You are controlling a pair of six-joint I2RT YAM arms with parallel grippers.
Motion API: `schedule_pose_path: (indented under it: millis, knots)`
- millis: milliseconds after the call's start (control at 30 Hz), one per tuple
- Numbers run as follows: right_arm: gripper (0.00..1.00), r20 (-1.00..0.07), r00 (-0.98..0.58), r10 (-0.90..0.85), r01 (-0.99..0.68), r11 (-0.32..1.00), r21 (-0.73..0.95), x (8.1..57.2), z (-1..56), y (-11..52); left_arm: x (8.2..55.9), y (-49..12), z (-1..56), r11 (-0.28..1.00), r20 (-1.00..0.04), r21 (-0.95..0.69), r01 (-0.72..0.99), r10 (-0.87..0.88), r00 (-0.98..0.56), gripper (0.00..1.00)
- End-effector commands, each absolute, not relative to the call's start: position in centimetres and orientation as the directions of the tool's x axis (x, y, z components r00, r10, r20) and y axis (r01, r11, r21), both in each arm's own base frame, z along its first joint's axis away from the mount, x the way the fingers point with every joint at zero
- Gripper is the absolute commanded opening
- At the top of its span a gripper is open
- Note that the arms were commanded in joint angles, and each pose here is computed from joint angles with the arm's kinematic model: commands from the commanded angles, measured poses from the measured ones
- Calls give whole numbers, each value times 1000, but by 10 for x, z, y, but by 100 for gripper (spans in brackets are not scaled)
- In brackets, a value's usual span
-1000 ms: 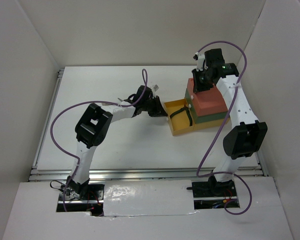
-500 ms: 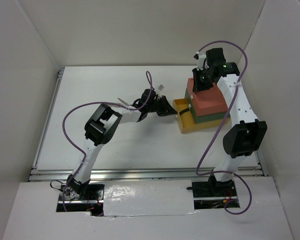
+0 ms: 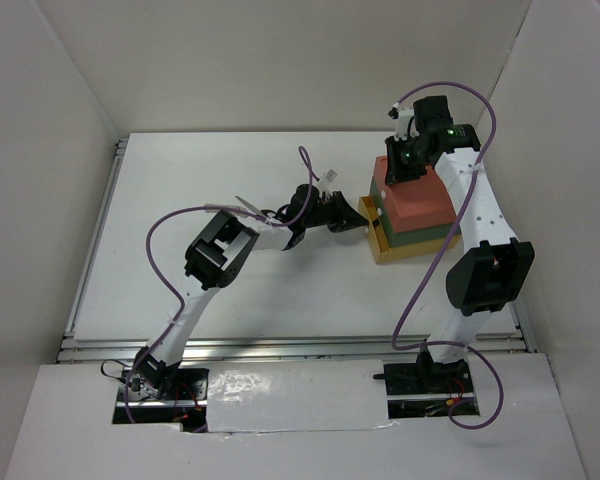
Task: Sort the tools into containers
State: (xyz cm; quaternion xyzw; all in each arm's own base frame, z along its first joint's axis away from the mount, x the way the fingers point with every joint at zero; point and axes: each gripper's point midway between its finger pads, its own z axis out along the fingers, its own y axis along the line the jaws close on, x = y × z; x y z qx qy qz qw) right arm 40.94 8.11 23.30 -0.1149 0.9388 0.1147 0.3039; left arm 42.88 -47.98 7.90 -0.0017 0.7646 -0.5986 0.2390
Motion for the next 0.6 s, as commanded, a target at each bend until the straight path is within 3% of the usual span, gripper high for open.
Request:
schedule_pose_path:
  millis: [0,567]
  knots:
    - [19,-431,-889,-154,-275,932,235,381,198,94,423,-502,104,181,-406,-912,368,-277,-871,24]
    - [19,-424,-892,-159,-275,934,229,384,194,92,421,-515,91,176,-404,-913,367,-281,-870,32]
